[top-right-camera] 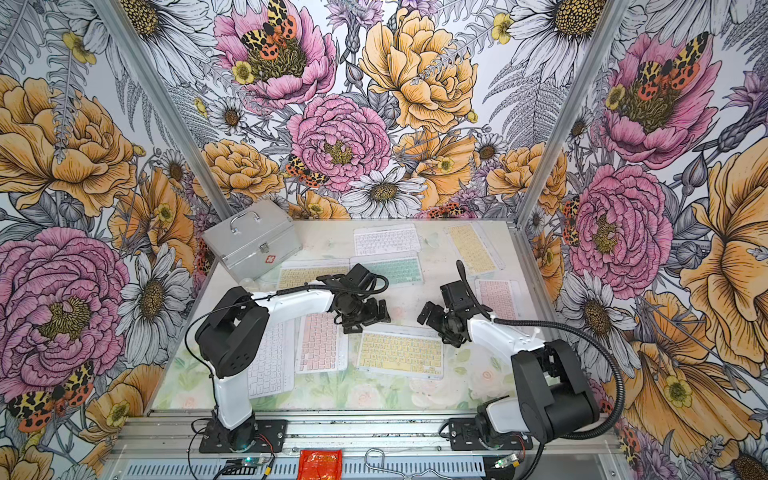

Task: Stack the numeric keypads
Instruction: Move the numeric keypad to the center of the board, then pick up the numeric keypad from the center of the board.

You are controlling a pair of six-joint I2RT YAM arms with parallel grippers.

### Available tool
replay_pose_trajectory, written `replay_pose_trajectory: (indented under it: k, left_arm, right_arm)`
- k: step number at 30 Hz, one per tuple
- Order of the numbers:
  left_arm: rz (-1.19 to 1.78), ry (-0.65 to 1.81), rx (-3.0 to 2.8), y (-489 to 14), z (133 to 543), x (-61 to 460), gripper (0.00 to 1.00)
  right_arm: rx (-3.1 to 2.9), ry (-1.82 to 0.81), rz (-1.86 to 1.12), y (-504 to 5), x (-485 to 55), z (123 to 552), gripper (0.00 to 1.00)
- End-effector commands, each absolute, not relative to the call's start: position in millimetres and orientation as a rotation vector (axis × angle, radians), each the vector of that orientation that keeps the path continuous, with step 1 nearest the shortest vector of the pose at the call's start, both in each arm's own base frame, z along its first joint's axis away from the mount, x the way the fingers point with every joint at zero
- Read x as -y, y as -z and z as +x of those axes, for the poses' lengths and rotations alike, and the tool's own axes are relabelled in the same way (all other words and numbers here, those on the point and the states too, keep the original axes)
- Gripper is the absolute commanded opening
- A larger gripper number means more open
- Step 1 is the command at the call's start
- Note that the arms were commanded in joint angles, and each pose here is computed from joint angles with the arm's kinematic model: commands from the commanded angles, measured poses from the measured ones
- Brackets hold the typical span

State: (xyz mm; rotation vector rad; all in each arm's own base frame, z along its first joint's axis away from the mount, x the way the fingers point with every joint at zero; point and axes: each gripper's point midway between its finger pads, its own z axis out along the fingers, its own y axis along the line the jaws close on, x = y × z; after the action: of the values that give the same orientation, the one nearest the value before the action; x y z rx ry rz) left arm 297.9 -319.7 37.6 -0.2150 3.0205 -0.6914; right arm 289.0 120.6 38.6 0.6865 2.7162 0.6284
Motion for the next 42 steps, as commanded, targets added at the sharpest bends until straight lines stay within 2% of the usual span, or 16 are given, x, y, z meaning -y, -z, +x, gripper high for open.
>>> replay_pose_trajectory:
  k: [1, 5, 11, 22, 42]
  left_arm:
    - [-0.184, 0.803, -2.937, -28, 330, 339, 0.99]
    - [-0.207, 0.810, -2.918, -28, 347, 338, 0.99]
    - [-0.237, 0.805, -2.926, -17, 355, 335, 0.99]
    - [-0.266, 0.813, -2.916, -13, 369, 334, 0.99]
    - [-0.293, 0.876, -2.905, -13, 369, 337, 0.99]
  right_arm:
    - [-2.674, -0.794, 0.602, -50, -142, 321, 1.00]
    - [-2.662, -0.833, 0.576, -52, -148, 346, 1.00]
    - [-2.621, -0.913, 0.513, -56, -158, 360, 1.00]
    - [-2.448, -1.156, 0.280, -82, -181, 361, 0.98]
    - [-2.276, -1.239, 0.127, -126, -188, 356, 0.95]
